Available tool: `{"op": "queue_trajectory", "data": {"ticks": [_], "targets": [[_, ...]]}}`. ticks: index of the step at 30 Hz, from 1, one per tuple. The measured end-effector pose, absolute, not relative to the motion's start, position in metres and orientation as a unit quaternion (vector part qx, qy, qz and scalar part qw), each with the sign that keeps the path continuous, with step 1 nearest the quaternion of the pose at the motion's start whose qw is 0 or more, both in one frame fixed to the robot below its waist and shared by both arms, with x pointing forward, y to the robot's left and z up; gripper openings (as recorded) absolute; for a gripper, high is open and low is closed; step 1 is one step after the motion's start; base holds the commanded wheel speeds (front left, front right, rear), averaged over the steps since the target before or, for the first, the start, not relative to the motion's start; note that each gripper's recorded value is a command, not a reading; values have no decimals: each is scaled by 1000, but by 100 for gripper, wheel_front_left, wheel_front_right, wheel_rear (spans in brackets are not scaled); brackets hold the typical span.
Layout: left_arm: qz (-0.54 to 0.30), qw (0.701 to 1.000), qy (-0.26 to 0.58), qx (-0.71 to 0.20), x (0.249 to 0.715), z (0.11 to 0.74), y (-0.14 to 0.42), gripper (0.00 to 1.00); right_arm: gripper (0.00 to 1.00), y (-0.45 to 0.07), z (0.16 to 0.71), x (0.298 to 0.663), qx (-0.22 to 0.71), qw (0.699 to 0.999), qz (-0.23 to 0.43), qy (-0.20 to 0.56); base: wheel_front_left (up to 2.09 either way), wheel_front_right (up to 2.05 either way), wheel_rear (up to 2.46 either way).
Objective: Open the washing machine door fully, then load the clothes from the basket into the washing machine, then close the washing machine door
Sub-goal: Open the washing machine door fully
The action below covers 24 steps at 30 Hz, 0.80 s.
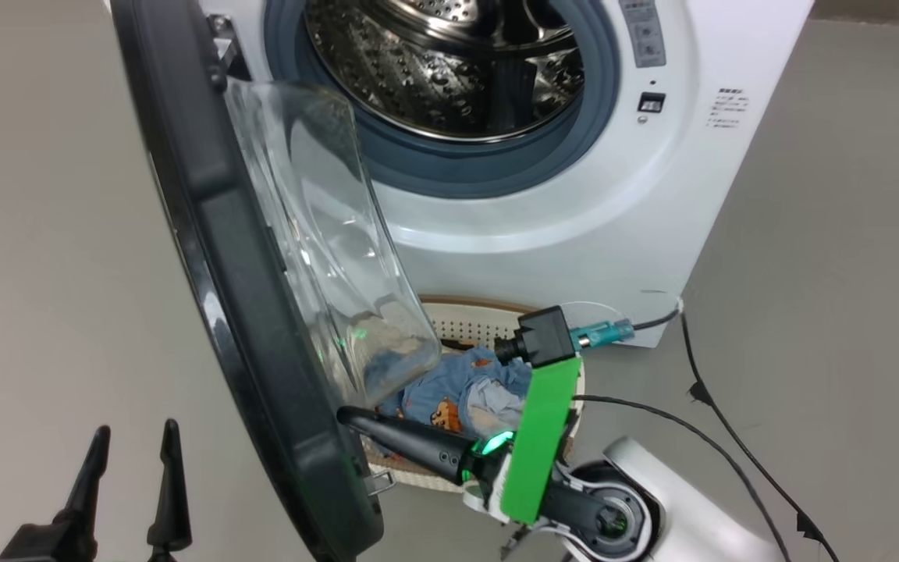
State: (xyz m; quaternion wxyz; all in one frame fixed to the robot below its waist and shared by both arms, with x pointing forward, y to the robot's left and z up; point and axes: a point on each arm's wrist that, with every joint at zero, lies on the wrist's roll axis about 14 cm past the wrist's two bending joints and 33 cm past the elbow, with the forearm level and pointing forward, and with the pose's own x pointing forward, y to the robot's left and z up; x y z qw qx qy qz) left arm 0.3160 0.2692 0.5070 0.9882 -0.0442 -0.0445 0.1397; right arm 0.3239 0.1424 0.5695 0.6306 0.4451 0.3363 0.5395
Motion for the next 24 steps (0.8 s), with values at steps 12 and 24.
{"op": "queue_trajectory", "data": {"ticks": [12,24], "targets": [[119,991,-44,-36,315,506,258,100,100,83,588,339,369,759,508,174,0,0,0],[99,993,-46,-38,316,507,247,100,100,-25,567,372,279,887,368,24,0,0,0]]}}
